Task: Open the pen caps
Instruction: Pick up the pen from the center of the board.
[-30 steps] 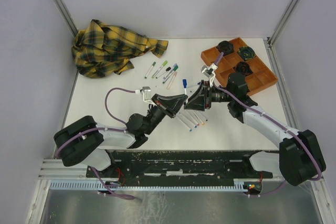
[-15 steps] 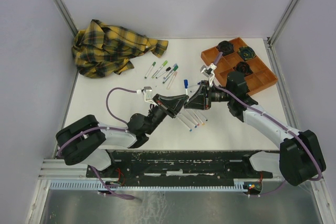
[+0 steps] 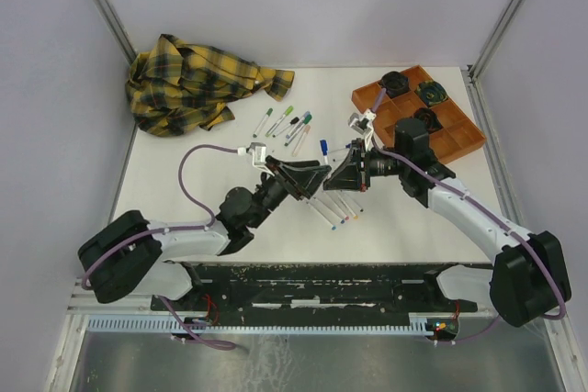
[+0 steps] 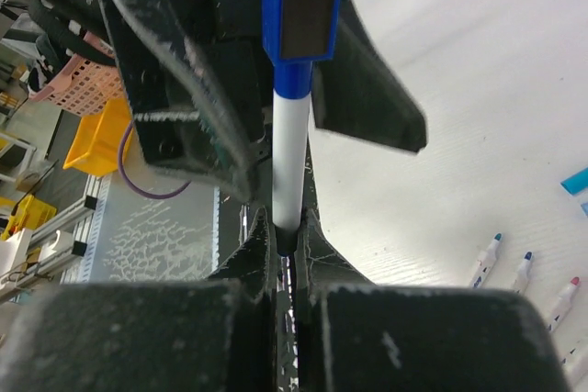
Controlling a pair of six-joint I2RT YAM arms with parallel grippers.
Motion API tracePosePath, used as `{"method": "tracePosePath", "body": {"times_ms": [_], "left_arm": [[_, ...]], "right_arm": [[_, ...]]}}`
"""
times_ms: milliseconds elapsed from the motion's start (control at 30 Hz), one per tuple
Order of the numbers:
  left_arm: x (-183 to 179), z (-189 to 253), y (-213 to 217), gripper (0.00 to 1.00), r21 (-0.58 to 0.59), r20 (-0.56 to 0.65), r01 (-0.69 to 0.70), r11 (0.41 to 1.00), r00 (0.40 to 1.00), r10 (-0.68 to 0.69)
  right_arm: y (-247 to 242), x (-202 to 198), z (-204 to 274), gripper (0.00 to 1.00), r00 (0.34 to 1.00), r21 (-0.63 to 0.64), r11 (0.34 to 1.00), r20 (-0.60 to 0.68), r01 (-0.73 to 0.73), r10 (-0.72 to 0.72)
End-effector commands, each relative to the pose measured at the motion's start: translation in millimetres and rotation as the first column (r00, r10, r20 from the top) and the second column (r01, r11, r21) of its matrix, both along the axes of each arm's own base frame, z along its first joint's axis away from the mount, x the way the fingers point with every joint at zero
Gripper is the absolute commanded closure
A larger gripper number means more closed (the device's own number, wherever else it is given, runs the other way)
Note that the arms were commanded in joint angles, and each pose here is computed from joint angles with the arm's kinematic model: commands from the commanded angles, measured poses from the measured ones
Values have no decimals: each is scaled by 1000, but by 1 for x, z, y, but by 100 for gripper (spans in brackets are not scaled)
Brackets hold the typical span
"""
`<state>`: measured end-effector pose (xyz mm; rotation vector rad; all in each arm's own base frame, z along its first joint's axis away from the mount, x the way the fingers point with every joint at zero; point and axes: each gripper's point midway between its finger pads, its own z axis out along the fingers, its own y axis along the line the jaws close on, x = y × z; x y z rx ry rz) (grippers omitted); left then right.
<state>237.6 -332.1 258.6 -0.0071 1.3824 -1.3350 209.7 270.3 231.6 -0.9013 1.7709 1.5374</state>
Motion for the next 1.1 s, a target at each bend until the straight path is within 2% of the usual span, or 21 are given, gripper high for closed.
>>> {"method": "tracePosePath", "body": {"times_ms": [0, 200, 333, 500, 667, 767, 933, 1067], "left_arm": [[4, 15, 3, 28, 9, -33, 86, 996, 996, -86], [-3, 21, -5, 27, 67, -24, 225, 972, 974, -223], [-8, 26, -10, 32, 77, -4, 269, 960, 963, -269], [-6, 27, -12, 51, 85, -2, 270, 959, 963, -271], [-4, 27, -14, 80, 92, -3, 280, 956, 960, -281], [-6, 26, -17, 94, 93, -5, 299, 950, 954, -299], [-9, 26, -18, 97, 73, 5, 317, 946, 948, -318], [-8, 29, -15, 97, 43, 27, 296, 954, 955, -297]], "right_arm": [[-2, -2, 18, 100, 995, -18, 999, 96, -27, 29], [-5, -5, 13, 100, 994, -61, 997, 94, -47, 53], [-5, -6, 11, 100, 994, -65, 997, 91, -50, 56], [-6, -7, 7, 100, 995, -81, 995, 78, -63, 69], [-7, -13, 6, 100, 991, -97, 989, 74, -108, 116], [-7, -13, 4, 100, 991, -102, 988, 65, -113, 120], [-6, -12, 4, 91, 992, -106, 989, 54, -107, 113], [-4, -9, 12, 76, 995, -88, 992, 12, -94, 96]]}}
